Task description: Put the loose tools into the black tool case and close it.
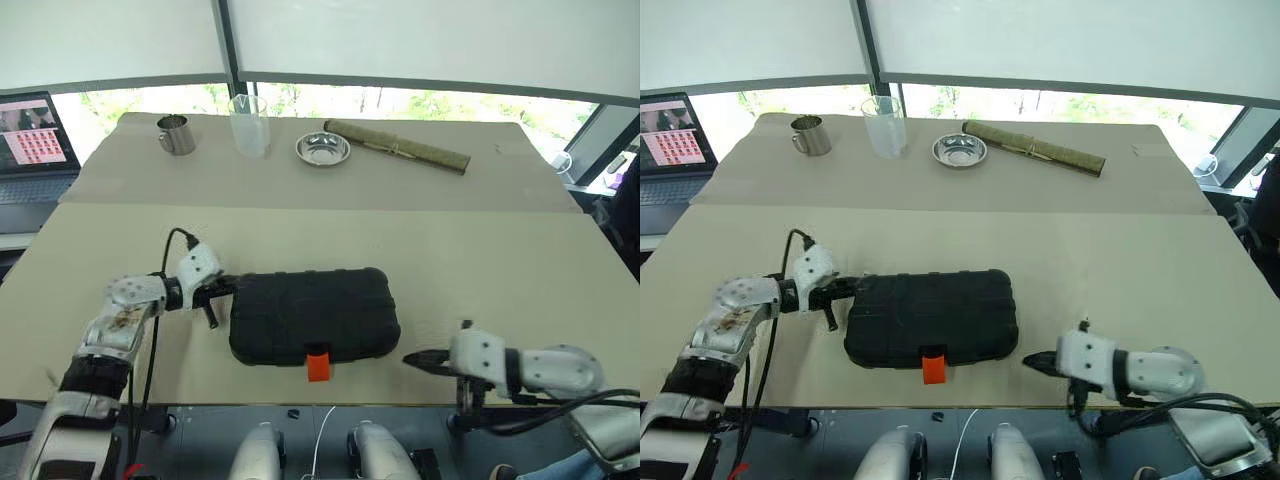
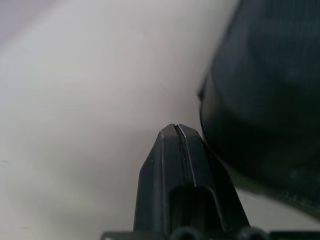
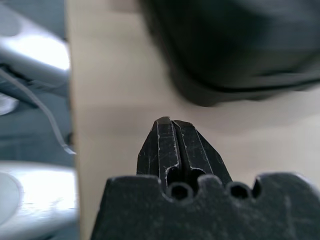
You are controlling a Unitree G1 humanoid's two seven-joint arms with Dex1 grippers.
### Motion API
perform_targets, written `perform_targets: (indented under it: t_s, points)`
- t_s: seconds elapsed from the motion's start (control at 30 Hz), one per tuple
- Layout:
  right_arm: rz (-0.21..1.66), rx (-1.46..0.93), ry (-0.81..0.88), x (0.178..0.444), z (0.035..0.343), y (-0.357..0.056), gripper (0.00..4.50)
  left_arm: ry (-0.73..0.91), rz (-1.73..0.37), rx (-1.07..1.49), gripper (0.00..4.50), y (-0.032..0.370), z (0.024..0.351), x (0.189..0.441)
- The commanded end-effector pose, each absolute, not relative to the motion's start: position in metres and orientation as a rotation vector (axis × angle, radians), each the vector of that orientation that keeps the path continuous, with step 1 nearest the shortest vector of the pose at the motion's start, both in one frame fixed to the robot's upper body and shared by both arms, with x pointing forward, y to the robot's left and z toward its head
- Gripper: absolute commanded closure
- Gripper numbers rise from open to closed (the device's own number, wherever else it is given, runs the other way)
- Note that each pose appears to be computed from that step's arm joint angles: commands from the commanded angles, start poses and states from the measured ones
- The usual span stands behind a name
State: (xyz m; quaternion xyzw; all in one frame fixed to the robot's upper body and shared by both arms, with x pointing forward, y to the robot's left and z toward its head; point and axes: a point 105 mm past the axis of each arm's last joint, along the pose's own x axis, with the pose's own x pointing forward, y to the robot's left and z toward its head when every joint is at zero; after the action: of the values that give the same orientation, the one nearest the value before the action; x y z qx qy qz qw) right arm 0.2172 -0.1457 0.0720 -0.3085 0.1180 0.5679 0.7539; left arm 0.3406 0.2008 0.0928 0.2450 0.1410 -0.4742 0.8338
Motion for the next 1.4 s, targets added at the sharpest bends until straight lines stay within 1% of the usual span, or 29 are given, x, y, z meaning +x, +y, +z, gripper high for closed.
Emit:
perform_targets:
  t_s: [0.03, 0.13, 0.2, 0.23, 0.37, 0.5, 0.57, 0.67, 0.7, 0.77, 0.83, 1.0, 1.03, 1.1, 1.23, 1.4]
  points:
    - [1.248, -0.698, 0.231, 0.221, 0.075, -0.133, 4.5, 0.314, -1.027, 0.474, 4.49, 0.196, 0.093, 0.343]
    - [1.23, -0.681, 0.187, 0.231, 0.075, -0.12, 4.5, 0.329, -1.038, 0.466, 4.49, 0.196, 0.088, 0.338]
    - [1.185, -0.665, 0.145, 0.249, 0.081, -0.114, 4.5, 0.351, -1.019, 0.405, 4.49, 0.201, 0.083, 0.33]
    - [1.155, -0.665, 0.118, 0.263, 0.086, -0.112, 4.5, 0.35, -0.991, 0.38, 4.49, 0.205, 0.08, 0.325]
    - [1.089, -0.616, 0.072, 0.299, 0.101, -0.111, 4.5, 0.339, -0.921, 0.262, 4.49, 0.209, 0.075, 0.308]
    - [1.064, -0.646, 0.041, 0.327, 0.108, -0.112, 4.5, 0.32, -0.902, 0.216, 4.49, 0.204, 0.072, 0.289]
    - [1.054, -0.639, 0.026, 0.335, 0.115, -0.114, 4.5, 0.303, -0.856, 0.218, 4.49, 0.206, 0.074, 0.288]
    - [1.05, -0.641, 0.024, 0.337, 0.118, -0.12, 4.5, 0.24, -0.771, 0.233, 4.49, 0.214, 0.087, 0.299]
    - [1.053, -0.645, 0.033, 0.334, 0.117, -0.126, 4.5, 0.201, -0.754, 0.227, 4.49, 0.217, 0.098, 0.305]
    - [1.072, -0.66, 0.068, 0.32, 0.116, -0.142, 4.5, 0.121, -0.817, 0.232, 4.49, 0.214, 0.126, 0.312]
    - [1.097, -0.656, 0.094, 0.305, 0.115, -0.149, 4.5, 0.074, -0.911, 0.244, 4.49, 0.204, 0.146, 0.314]
    - [1.157, -0.631, 0.151, 0.277, 0.113, -0.149, 4.5, 0.053, -1.064, 0.265, 4.49, 0.174, 0.17, 0.322]
    - [1.168, -0.631, 0.156, 0.273, 0.111, -0.146, 4.5, 0.05, -1.096, 0.26, 4.49, 0.163, 0.171, 0.324]
    - [1.174, -0.607, 0.146, 0.27, 0.11, -0.137, 4.5, 0.07, -1.155, 0.261, 4.49, 0.14, 0.163, 0.325]
    - [1.19, -0.623, 0.141, 0.269, 0.104, -0.126, 4.5, 0.112, -1.207, 0.326, 4.49, 0.121, 0.141, 0.326]
    - [1.175, -0.603, 0.095, 0.278, 0.113, -0.118, 4.5, 0.139, -1.225, 0.319, 4.49, 0.105, 0.13, 0.327]
